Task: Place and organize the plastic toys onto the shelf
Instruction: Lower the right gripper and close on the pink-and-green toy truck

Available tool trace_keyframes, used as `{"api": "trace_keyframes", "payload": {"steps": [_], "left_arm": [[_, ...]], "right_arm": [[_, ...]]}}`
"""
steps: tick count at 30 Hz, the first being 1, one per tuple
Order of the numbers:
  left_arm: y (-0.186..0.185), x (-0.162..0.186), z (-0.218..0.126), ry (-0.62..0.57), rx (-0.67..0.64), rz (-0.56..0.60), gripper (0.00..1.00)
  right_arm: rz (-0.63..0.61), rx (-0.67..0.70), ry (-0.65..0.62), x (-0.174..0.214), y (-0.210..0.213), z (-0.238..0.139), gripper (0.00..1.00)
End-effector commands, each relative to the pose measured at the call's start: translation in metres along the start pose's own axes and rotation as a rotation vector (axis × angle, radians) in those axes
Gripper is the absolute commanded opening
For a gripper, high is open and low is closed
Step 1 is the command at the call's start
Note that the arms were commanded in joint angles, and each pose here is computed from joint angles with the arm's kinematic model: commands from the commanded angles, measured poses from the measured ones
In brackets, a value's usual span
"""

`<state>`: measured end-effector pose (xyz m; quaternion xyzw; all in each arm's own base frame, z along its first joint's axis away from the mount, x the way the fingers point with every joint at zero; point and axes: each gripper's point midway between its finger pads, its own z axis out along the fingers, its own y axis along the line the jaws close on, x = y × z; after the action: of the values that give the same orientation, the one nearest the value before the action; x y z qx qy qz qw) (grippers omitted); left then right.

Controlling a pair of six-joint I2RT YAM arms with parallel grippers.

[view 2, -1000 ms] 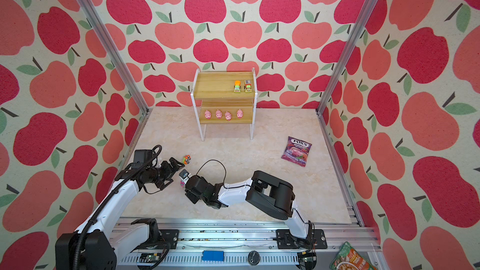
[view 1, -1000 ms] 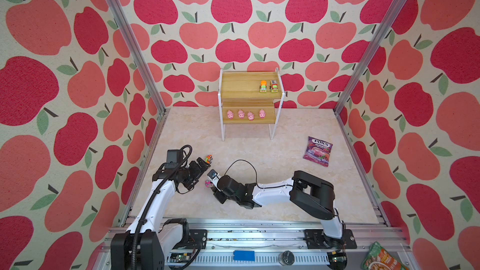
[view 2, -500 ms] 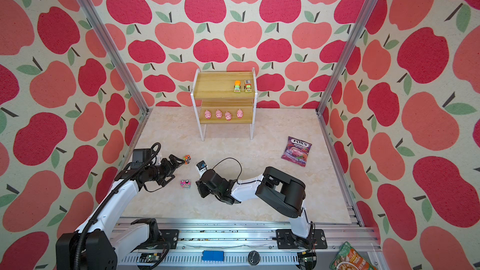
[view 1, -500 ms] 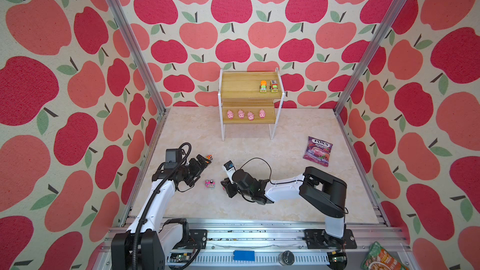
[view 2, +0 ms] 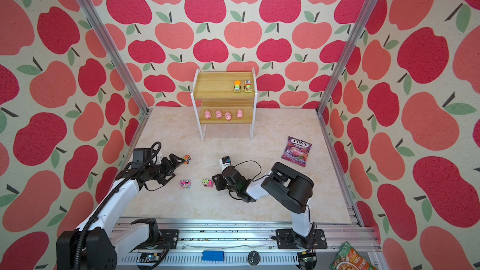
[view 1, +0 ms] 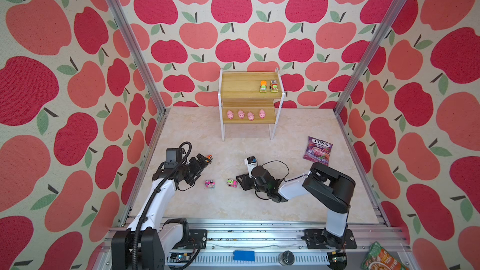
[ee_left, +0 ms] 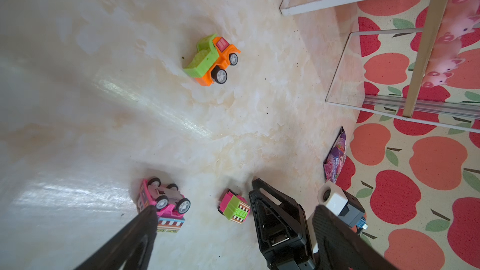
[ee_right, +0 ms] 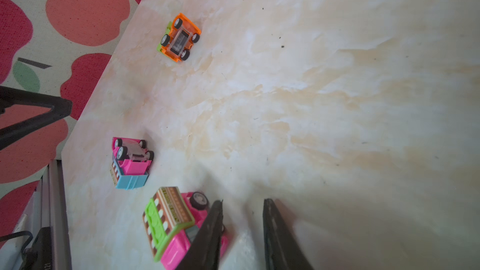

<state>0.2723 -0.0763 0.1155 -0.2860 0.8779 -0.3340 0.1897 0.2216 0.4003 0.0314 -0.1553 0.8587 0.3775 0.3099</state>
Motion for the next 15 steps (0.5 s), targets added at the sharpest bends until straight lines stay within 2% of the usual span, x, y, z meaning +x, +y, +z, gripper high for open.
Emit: {"api": "trace_keyframes", "payload": {"steps": [1, 4, 6, 10, 15], "left_arm": [[0.006, 0.000, 0.004, -0.013, -0.031, 0.027, 0.96], [0.008, 0.001, 0.006, -0.012, -0.056, 0.045, 0.96], [0.008, 0.004, 0.006, -0.015, -0.079, 0.065, 0.96], [0.007, 0.008, 0.009, -0.015, -0.114, 0.106, 0.96], [0.007, 0.012, 0.011, -0.019, -0.154, 0.145, 0.96]], "right_arm": [[-0.024, -0.009, -0.044, -0.011, 0.002, -0.011, 0.34], [-0.130, 0.000, -0.072, -0.018, 0.001, -0.022, 0.42], [-0.242, -0.027, -0.072, -0.021, 0.008, -0.028, 0.50], [-0.457, -0.079, -0.015, -0.015, 0.021, -0.032, 0.65], [-0.670, -0.128, 0.028, -0.005, 0.030, -0.032, 0.68]]}}
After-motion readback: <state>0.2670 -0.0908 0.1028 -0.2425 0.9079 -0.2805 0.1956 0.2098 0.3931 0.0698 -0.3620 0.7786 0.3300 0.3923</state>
